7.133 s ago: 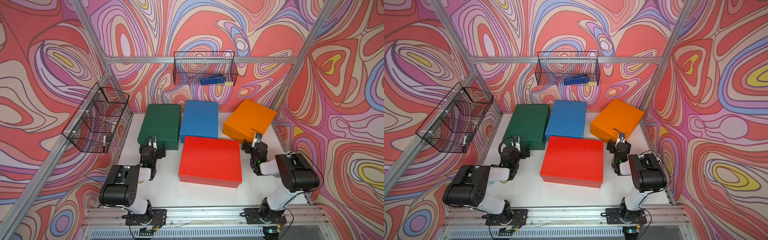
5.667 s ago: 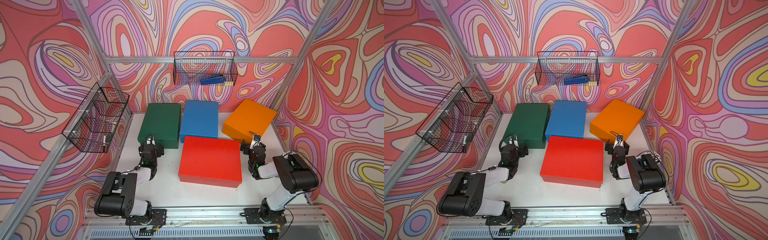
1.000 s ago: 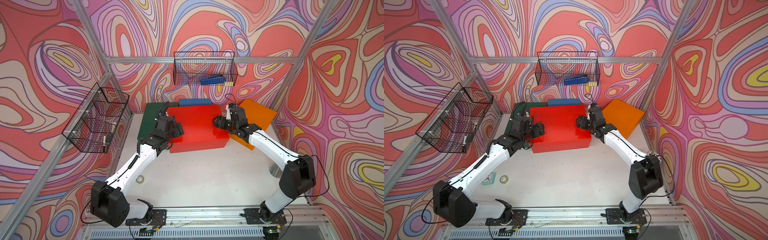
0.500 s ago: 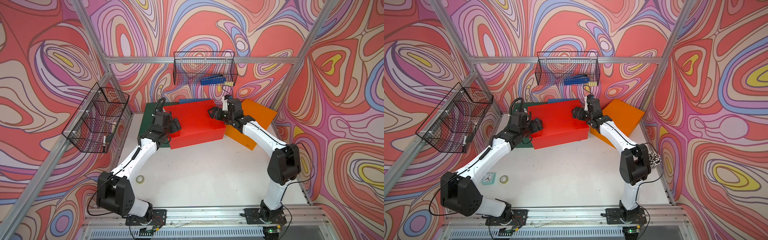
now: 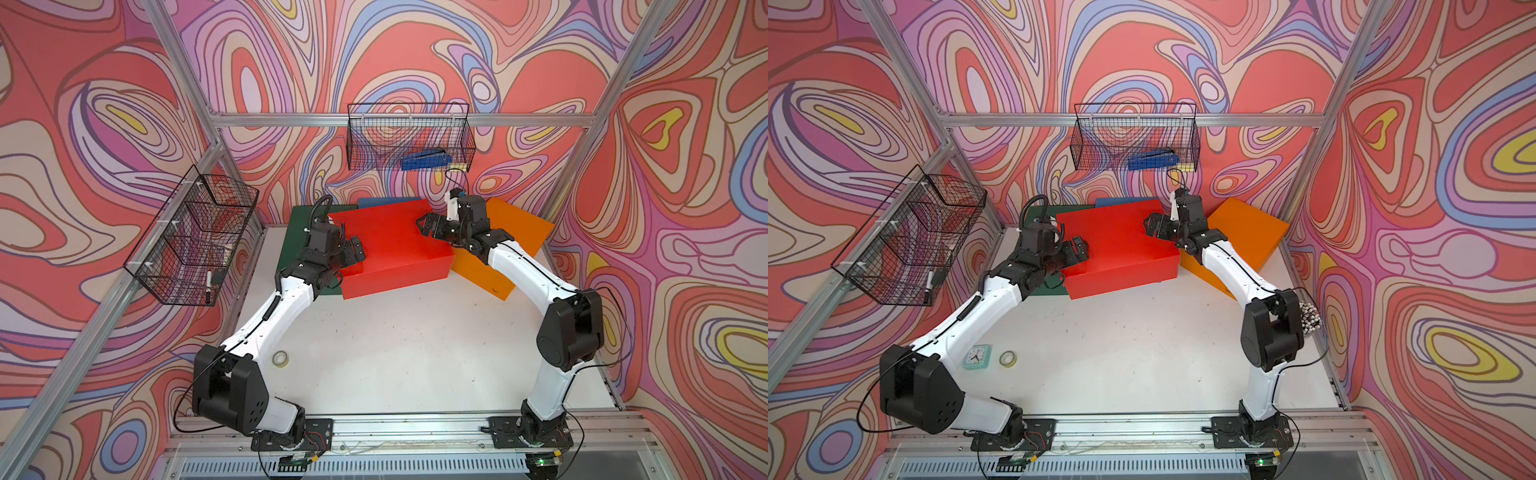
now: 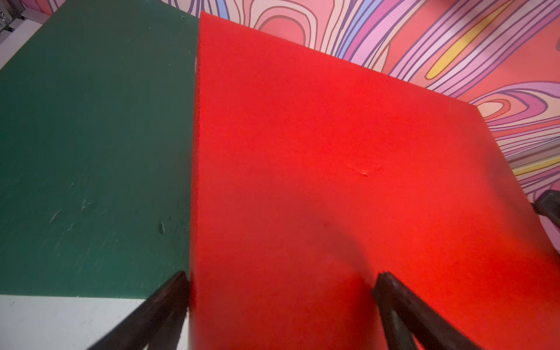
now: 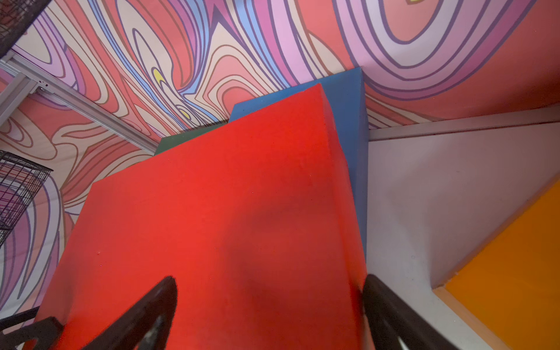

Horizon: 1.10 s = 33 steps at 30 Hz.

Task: Stack the shoeboxes
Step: Place the shoebox at the shoebox.

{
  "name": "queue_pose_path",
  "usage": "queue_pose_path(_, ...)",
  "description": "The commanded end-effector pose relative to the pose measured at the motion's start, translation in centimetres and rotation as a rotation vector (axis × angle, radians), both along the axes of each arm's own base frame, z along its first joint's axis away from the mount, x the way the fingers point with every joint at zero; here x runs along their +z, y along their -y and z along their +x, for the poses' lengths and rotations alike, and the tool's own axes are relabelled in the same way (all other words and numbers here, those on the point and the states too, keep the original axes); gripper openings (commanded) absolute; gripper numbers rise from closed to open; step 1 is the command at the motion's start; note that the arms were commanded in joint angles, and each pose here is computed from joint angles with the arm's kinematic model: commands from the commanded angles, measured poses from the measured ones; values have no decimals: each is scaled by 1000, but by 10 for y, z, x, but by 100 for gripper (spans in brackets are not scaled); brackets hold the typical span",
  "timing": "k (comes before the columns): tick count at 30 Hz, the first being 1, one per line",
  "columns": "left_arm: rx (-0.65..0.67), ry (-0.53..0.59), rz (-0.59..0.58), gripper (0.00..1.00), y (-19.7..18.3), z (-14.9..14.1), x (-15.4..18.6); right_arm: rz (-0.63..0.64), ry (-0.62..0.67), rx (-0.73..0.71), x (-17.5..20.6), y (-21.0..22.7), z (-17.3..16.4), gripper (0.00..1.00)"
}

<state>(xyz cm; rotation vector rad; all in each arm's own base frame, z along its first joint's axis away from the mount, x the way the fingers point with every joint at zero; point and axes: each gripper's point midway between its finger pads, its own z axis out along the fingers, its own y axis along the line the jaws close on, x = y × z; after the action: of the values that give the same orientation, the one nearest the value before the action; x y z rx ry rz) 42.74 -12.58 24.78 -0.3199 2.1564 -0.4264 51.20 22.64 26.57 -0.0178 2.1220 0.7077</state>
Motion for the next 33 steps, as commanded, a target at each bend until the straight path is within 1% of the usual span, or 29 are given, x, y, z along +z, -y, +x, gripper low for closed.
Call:
queue_pose_path(1, -49, 59, -43, 97, 12, -7, 30, 23, 30, 55, 24, -6, -18, 97)
queue_pose_path(3, -46, 60, -50, 97, 12, -7, 31, 19, 35, 57, 26, -5, -20, 97)
queue_pose_path(5, -46, 59, -60, 97, 13, -7, 31, 24, 61, 60, 39, -3, -27, 97)
queue_pose_path(10, -36, 47, -72, 96, 13, -8, 28, 5, 69, 58, 46, 3, -38, 97)
queue_pose_path(13, -27, 52, -74, 96, 11, -7, 30, -1, 85, 62, 56, 8, -49, 94)
queue_pose_path(15, -22, 54, -71, 96, 11, -6, 30, -13, 99, 69, 63, 12, -60, 87)
queue_pose_path(18, -21, 57, -72, 96, 11, -4, 31, -42, 69, 88, 57, 19, -85, 69)
queue_pose_path(19, -21, 60, -71, 96, 12, -3, 32, -48, 57, 98, 55, 21, -93, 57)
queue_pose_path(20, -21, 60, -70, 96, 12, -2, 32, -50, 36, 112, 50, 23, -104, 49)
queue_pose_path(22, -19, 58, -68, 96, 12, 0, 33, -49, -7, 128, 41, 26, -123, 44)
queue_pose_path(24, -22, 61, -68, 96, 13, 2, 36, -47, -69, 100, 25, 35, -138, 43)
queue_pose_path(27, -30, 71, -49, 97, 12, 3, 44, -62, -138, 48, 2, 47, -150, 43)
queue_pose_path(30, -15, 113, 7, 98, 4, 4, 63, -80, -176, 26, -14, 51, -154, 45)
queue_pose_path(31, -8, 127, 25, 99, 0, 4, 70, -77, -183, 42, -18, 49, -154, 39)
queue_pose_path(33, 5, 158, 63, 99, -6, 6, 85, -73, -204, 91, -26, 40, -154, 21)
